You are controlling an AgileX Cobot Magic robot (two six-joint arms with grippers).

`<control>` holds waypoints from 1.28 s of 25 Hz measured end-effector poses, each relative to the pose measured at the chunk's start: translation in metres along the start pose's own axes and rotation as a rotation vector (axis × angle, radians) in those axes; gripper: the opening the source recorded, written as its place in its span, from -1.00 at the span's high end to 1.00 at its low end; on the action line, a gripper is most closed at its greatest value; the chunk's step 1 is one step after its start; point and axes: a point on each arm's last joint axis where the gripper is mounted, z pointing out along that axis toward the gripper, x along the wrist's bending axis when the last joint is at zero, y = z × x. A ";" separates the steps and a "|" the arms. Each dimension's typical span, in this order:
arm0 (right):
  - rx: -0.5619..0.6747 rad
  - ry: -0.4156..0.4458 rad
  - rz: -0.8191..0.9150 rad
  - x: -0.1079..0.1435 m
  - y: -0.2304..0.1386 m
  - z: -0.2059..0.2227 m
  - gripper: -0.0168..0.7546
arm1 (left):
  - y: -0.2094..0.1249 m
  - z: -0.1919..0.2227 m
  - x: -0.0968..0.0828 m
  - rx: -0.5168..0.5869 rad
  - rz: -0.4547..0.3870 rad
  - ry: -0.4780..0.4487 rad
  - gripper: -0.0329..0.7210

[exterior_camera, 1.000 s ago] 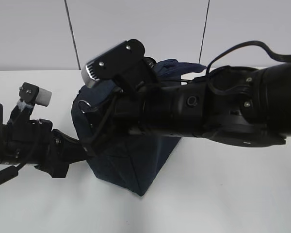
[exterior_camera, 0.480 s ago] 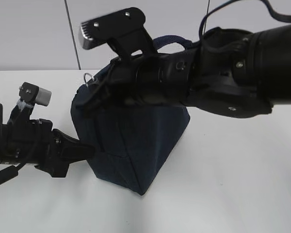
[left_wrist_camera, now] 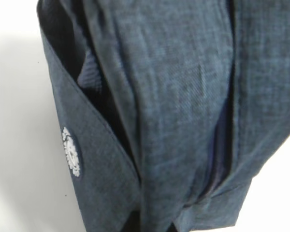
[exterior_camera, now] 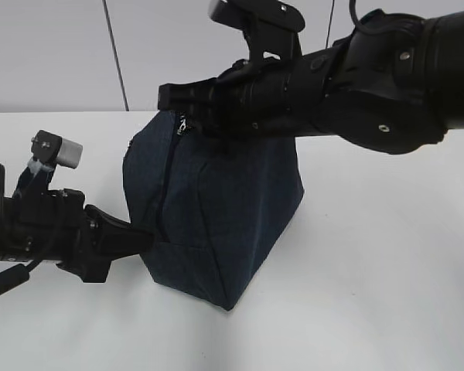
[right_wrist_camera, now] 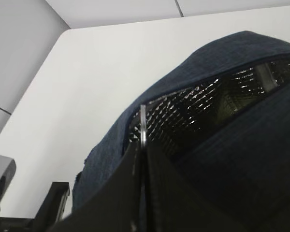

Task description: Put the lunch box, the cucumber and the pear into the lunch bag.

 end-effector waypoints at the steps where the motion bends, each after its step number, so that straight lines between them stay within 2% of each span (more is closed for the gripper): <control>1: -0.005 0.004 0.022 0.000 0.001 0.000 0.96 | 0.000 0.000 0.000 0.000 0.000 0.000 0.90; 6: -0.044 0.006 0.175 -0.013 0.011 0.000 0.96 | 0.000 0.000 0.000 0.000 0.000 0.000 0.90; 16: -0.158 -0.064 0.456 -0.072 0.040 -0.002 0.96 | -0.004 0.000 -0.001 0.009 -0.010 -0.004 0.90; 21: -0.187 -0.058 0.608 -0.099 0.040 0.012 0.96 | -0.006 0.000 -0.002 0.013 -0.013 -0.002 0.90; 26: -0.198 -0.044 0.675 -0.117 0.036 0.024 0.96 | -0.006 0.000 -0.002 0.016 -0.014 0.000 0.90; 32: -0.226 -0.061 0.794 -0.157 0.032 0.036 0.96 | -0.006 0.000 -0.002 0.016 -0.014 0.000 0.90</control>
